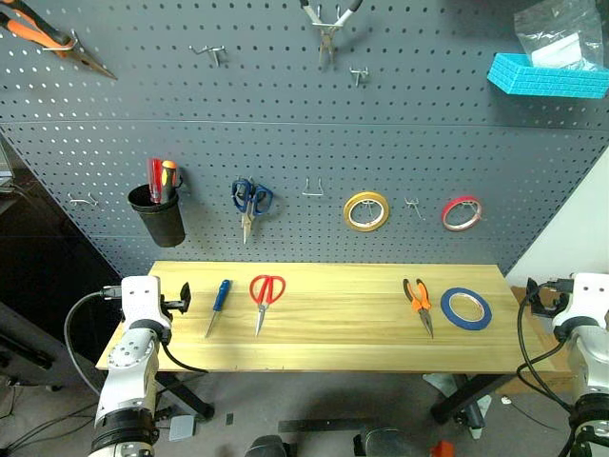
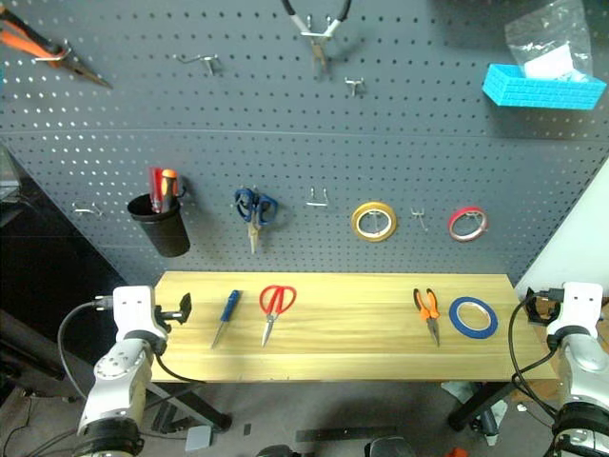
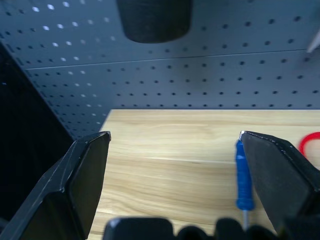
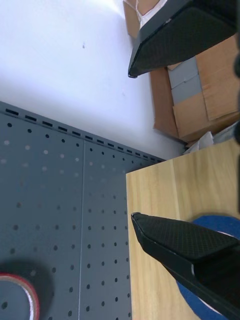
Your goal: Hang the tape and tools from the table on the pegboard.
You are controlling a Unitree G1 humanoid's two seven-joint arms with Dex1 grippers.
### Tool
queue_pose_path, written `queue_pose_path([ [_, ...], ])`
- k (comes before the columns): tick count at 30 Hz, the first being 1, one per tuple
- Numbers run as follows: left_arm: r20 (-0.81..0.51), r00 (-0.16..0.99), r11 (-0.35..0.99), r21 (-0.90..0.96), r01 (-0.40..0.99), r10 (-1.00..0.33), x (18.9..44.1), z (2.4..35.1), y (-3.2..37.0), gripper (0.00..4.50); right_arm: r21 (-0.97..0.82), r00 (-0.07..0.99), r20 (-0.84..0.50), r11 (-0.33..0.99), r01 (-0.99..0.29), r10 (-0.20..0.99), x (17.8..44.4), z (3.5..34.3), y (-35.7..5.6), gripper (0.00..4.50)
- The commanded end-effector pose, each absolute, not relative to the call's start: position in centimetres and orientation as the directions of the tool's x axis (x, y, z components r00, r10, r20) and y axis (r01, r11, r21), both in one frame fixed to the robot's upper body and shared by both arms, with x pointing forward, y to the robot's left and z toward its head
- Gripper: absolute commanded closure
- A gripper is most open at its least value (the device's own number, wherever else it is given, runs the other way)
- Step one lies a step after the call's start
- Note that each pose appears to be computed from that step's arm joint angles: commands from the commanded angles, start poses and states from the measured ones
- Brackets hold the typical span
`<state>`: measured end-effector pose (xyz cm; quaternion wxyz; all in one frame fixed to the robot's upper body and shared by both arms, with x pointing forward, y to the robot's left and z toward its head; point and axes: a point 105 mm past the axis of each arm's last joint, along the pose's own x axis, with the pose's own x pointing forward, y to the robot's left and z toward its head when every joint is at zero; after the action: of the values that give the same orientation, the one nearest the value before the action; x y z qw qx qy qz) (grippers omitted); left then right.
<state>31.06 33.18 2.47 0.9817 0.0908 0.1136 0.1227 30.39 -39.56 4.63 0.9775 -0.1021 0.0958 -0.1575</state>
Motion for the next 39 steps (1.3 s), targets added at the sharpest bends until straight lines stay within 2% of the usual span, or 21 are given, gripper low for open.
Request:
queue_pose_path([
  [1,-0.122,0.946,0.933,0.244,-0.263,0.299,31.0,4.5,34.4,0.03,-0.241,0.940,-0.079,0.921,0.306,-0.333,31.2,6.9,-40.1,0.00],
  [14,-0.095,0.896,0.888,0.211,-0.408,0.434,29.4,4.8,37.1,0.03,-0.246,0.945,-0.098,0.928,0.281,-0.312,31.4,6.9,-39.9,0.00],
  [17,-0.089,0.902,0.896,0.187,-0.402,0.423,29.4,5.1,36.8,0.03,-0.267,0.960,-0.111,0.938,0.221,-0.257,31.7,6.8,-38.9,0.00],
  [20,-0.116,0.914,0.921,0.081,-0.381,0.388,30.0,5.1,35.4,0.03,-0.270,0.979,-0.156,0.959,0.084,-0.130,32.1,6.2,-36.4,0.00],
  [24,-0.124,0.929,0.937,0.065,-0.342,0.348,30.8,5.9,33.1,0.03,-0.257,0.977,-0.211,0.965,-0.046,-0.009,31.9,5.7,-33.7,0.00],
  [30,-0.134,0.989,0.997,0.057,-0.059,0.066,32.6,7.2,26.1,0.03,-0.259,0.967,-0.253,0.961,-0.096,0.028,32.1,6.5,-31.9,0.00],
  [32,-0.153,0.983,0.985,0.120,0.122,-0.103,33.2,7.8,22.7,0.03,-0.229,0.953,-0.296,0.963,-0.141,0.070,32.5,6.5,-30.7,0.00],
  [34,-0.180,0.935,0.929,0.158,0.335,-0.306,33.0,8.3,19.3,0.03,-0.215,0.941,-0.324,0.962,-0.171,0.095,32.9,6.6,-29.9,0.00],
  [37,-0.192,0.870,0.857,0.170,0.486,-0.455,32.7,9.1,16.4,0.03,-0.201,0.921,-0.374,0.960,-0.194,0.108,33.6,6.3,-29.5,0.00],
  [39,-0.205,0.787,0.762,0.203,0.615,-0.581,32.1,9.9,14.0,0.03,-0.186,0.903,-0.415,0.961,-0.206,0.113,34.1,6.0,-29.4,0.00],
])
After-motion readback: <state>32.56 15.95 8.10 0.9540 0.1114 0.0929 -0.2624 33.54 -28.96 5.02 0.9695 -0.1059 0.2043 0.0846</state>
